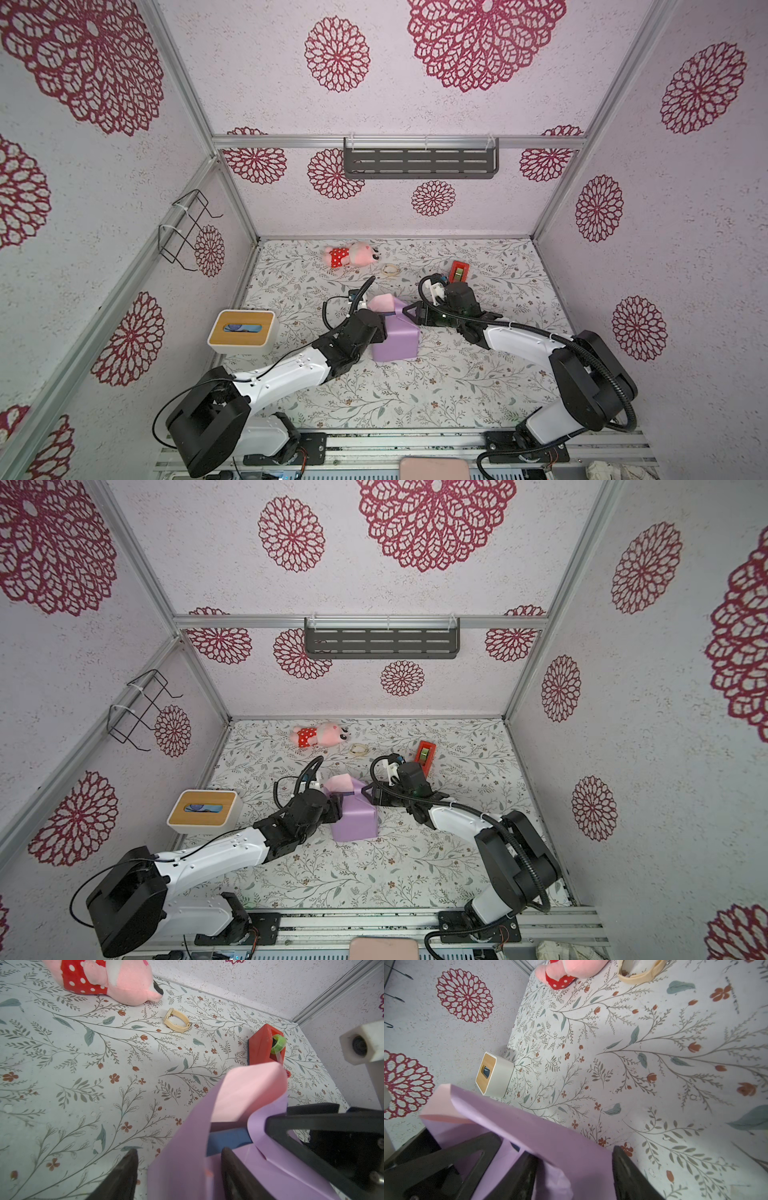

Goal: Wrap the gift box in paper

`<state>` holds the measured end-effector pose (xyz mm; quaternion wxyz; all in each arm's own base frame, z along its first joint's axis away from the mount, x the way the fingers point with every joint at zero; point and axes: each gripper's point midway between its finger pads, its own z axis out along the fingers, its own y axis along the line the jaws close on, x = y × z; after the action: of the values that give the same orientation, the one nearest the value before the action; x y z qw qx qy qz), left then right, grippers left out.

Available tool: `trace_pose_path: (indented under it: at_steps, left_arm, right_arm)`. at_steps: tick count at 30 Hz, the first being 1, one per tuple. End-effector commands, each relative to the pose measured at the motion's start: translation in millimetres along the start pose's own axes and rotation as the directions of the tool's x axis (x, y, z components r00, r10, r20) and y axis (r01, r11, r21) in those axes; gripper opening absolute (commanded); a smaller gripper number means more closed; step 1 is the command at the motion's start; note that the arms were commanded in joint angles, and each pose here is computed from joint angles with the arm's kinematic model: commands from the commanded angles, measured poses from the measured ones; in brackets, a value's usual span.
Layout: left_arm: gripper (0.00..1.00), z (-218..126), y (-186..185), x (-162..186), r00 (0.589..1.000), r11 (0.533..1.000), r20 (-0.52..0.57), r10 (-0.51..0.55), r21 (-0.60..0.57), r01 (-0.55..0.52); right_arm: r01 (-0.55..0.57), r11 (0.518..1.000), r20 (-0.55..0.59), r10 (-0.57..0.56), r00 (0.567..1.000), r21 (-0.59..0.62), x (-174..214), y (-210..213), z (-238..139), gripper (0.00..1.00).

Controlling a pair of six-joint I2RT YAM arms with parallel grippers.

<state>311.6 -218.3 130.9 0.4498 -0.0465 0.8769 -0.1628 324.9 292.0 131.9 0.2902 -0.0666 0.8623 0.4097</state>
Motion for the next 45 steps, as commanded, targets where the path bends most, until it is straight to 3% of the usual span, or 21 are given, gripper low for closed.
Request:
trace_pose_path:
  at_steps: [1,6,12,20,27,31,38,45]
  left_arm:
    - [0.66,0,11,9,0.999,0.999,-0.034,0.031,-0.032,-0.032]
    - [0.69,-1,0,-6,1.0,0.999,-0.004,0.031,-0.009,-0.031]
    - [0.8,-11,-22,-30,0.999,0.997,0.041,0.028,0.064,-0.03]
    - [0.86,-45,-23,-49,0.995,0.988,0.096,-0.025,0.153,0.01]
    - [0.81,-68,29,-56,0.973,0.966,0.093,-0.212,0.171,0.195]
    - [0.74,-61,49,-53,0.971,0.968,0.056,-0.231,0.115,0.223]
    - [0.58,-38,26,-34,0.973,0.958,-0.086,-0.215,0.174,0.228]
    - [0.58,-31,10,-29,0.977,0.956,-0.105,-0.184,0.213,0.202]
  right_arm:
    - [-0.016,0.999,0.027,0.015,1.0,0.033,1,-10,0,0.58]
    - [-0.045,0.999,0.046,0.043,0.998,0.03,11,-17,-3,0.57]
    - [-0.065,0.998,0.069,0.063,0.996,0.024,16,-23,-2,0.57]
    - [-0.059,0.998,0.058,0.059,0.997,0.012,20,-19,3,0.57]
    - [-0.051,0.999,0.055,0.05,0.997,0.014,20,-17,5,0.57]
    - [-0.05,0.999,0.052,0.05,0.997,0.009,20,-15,6,0.57]
    - [-0.048,0.999,0.053,0.047,0.997,0.013,18,-14,7,0.56]
    - [-0.049,0.999,0.049,0.048,0.998,0.01,18,-14,7,0.56]
